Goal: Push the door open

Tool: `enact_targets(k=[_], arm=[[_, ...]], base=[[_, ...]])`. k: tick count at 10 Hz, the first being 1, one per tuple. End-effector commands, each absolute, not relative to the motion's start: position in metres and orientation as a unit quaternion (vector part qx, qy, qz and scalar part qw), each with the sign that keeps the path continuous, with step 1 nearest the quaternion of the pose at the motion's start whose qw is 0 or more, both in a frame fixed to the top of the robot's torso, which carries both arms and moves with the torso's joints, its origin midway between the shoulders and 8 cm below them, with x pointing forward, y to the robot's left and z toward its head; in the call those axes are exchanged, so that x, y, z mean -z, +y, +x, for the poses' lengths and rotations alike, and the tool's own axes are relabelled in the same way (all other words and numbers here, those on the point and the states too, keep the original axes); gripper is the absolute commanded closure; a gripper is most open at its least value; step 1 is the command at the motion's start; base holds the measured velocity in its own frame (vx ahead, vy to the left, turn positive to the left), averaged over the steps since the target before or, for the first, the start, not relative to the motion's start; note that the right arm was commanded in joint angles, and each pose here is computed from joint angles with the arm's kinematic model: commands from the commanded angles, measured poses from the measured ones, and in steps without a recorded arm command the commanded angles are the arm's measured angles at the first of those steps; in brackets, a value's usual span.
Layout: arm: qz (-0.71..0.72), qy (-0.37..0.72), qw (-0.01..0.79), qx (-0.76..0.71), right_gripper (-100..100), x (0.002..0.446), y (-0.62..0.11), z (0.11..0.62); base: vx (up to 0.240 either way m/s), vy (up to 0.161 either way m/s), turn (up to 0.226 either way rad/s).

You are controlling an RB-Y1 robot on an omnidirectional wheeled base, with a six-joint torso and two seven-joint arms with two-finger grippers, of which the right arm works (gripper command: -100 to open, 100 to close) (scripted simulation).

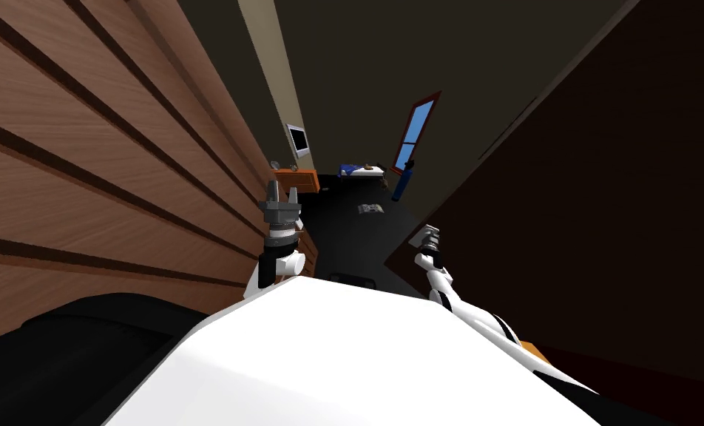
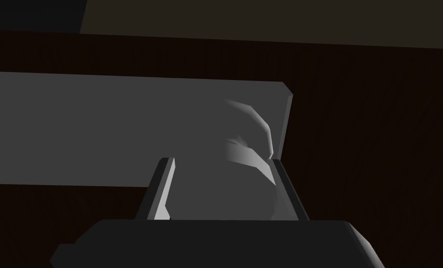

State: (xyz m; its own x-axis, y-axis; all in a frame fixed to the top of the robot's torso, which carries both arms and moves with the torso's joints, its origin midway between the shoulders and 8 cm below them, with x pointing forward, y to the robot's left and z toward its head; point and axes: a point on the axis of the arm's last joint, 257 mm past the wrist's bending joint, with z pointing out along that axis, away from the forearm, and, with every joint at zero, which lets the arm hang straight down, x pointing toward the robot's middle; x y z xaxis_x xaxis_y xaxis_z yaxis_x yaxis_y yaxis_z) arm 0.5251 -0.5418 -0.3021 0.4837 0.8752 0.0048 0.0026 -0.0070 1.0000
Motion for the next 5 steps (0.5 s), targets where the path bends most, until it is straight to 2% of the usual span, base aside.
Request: enact_targets(k=[1, 2, 5], arm=[[0.615, 0.349, 0.615, -0.348, 100, 0.297, -0.562, 0.517], [0.614, 0.349, 0.616, -0.348, 100, 0.296, -0.562, 0.517], [0.623, 0.335, 0.623, -0.333, 100, 0.297, -0.584, 0.503]], base=[[0.178, 0.063, -0.045], [0.119, 0.021, -0.044], [0.191, 0.016, -0.048]])
